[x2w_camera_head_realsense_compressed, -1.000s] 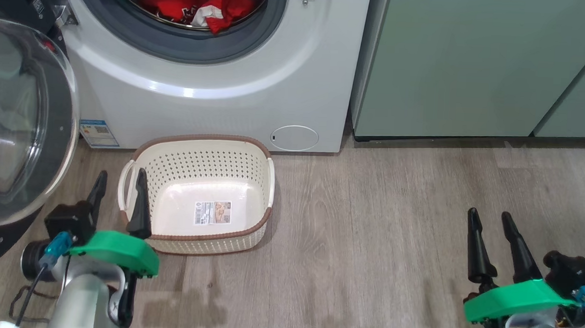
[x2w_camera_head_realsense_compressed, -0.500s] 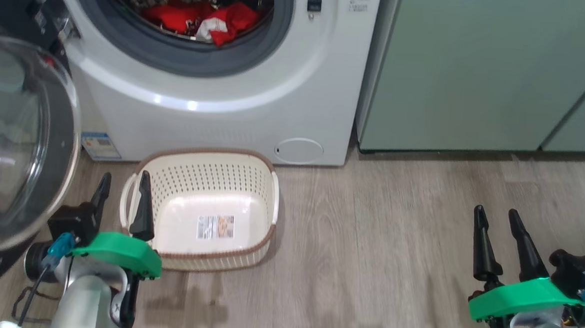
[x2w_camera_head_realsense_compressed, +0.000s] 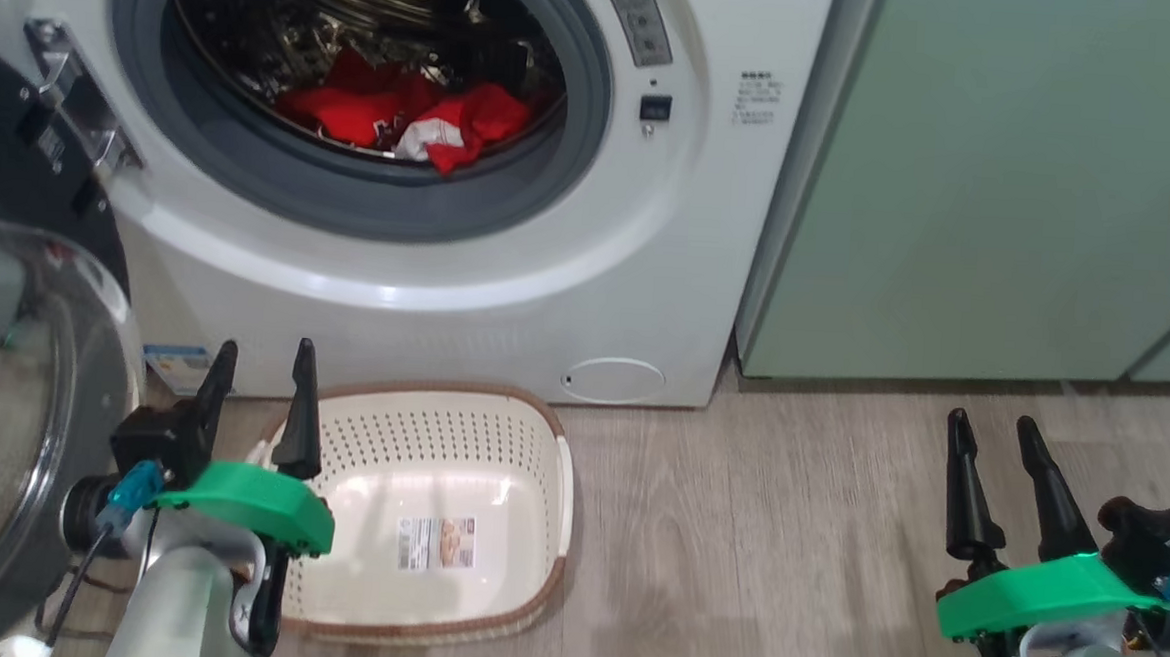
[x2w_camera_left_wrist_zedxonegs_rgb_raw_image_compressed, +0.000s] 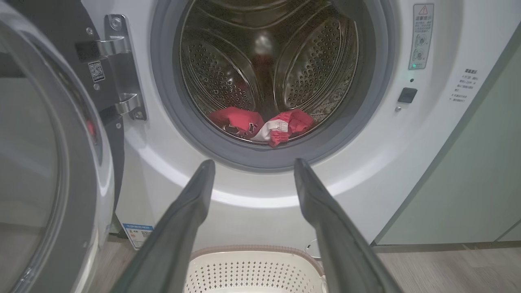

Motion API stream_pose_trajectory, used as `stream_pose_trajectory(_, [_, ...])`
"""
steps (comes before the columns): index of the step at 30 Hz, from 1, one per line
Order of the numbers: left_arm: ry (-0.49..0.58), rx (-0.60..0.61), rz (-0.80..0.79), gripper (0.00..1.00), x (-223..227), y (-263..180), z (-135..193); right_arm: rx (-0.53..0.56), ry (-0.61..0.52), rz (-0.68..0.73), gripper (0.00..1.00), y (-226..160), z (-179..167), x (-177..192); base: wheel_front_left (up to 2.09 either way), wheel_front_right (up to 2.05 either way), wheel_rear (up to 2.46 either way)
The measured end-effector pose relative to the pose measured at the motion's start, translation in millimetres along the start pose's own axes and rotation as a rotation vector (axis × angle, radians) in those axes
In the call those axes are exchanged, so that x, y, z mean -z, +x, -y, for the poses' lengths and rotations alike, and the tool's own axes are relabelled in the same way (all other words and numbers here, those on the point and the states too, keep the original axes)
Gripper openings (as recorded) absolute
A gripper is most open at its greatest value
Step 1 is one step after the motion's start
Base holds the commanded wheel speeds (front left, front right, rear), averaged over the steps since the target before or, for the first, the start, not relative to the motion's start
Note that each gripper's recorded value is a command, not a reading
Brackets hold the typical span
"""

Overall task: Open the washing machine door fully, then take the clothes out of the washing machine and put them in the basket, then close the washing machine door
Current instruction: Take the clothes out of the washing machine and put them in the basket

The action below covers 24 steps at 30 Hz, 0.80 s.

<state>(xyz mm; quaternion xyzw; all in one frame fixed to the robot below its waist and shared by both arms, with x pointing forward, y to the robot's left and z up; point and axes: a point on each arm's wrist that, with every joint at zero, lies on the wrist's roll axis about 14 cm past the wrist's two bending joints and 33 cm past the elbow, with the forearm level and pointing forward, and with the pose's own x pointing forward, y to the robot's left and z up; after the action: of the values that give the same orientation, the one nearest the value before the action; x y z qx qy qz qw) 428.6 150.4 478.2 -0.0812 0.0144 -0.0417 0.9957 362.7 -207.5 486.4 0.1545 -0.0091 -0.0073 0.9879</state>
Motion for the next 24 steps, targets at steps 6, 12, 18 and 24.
stream_pose_trajectory(6, [-0.004, -0.001, -0.017, 1.0, 6, -2, 0, -0.009, 0.0, -0.005, 1.0, 2, -3, 2, 0.81, -0.81, 0.0])
stream_pose_trajectory(12, [0.002, -0.026, -0.058, 1.0, 19, -5, -4, -0.013, 0.001, -0.02, 1.0, 5, -4, 7, 0.0, 0.0, 0.0])
stream_pose_trajectory(18, [0.033, -0.014, -0.125, 1.0, 40, -3, -1, -0.01, 0.0, -0.04, 1.0, 7, -3, 13, 0.0, 0.0, 0.0])
stream_pose_trajectory(24, [0.08, 0.036, -0.206, 1.0, 57, 16, 10, -0.011, -0.002, -0.059, 1.0, 15, -3, 20, 0.0, 0.0, 0.0])
